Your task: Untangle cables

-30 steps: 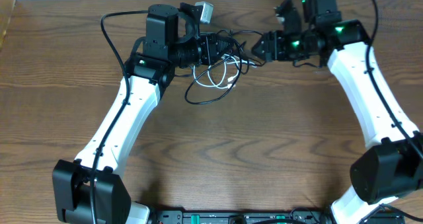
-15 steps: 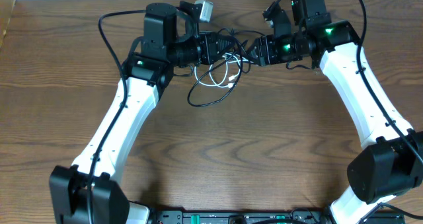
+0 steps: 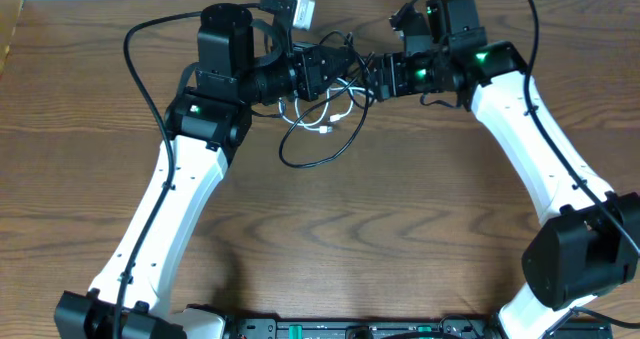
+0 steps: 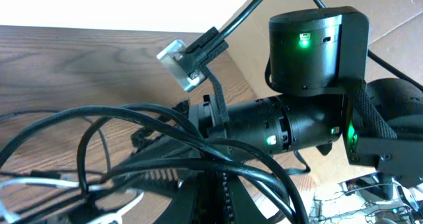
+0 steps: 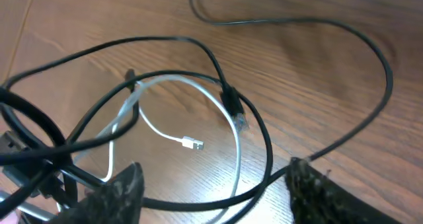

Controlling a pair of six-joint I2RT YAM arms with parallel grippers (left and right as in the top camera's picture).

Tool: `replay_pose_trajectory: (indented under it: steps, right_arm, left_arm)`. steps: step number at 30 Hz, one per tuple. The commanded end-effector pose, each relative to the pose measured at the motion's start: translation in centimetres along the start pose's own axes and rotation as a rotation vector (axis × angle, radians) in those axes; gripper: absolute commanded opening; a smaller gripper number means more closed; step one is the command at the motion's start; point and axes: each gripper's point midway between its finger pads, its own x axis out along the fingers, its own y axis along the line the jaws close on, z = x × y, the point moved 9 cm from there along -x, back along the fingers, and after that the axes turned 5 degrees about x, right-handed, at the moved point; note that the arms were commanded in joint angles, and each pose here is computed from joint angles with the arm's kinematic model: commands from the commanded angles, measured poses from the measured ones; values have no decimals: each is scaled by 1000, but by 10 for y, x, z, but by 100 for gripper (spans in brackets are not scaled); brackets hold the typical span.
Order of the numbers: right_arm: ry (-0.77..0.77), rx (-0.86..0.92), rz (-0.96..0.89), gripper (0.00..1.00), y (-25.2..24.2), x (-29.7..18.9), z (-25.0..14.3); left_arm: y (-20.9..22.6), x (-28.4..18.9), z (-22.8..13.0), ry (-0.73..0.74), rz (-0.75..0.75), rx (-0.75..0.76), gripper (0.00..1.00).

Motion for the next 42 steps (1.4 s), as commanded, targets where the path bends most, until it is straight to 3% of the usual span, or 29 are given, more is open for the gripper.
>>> replay_pose_trajectory:
  steps: [1,14,18,24,31,35,42]
  right_arm:
    - [31,-57,19,68,9,10,-7]
    - [116,-98,110,65,23,13,-21]
    - [180,-72,96,74,20,11,-32]
    - [270,-5,70,75,17,9,-46]
    - [301,72,-51,62,7,6,-53]
    - [243,-4,-34,72,6,-1,-44]
    - [170,-148,-20,77,5,-27,-34]
  left_arm:
    - [-26,-15,18,-55,-44,64,8]
    - [-25,-15,18,-55,-33,67,8]
    - [-22,-16,17,-56,-4,73,8]
    - [-21,-16,17,-57,-2,83,8]
    - [-21,-16,17,-56,-1,81,8]
    - [-17,-18,16,-47,13,80,8]
    - [-8,-25,16,-47,43,62,7]
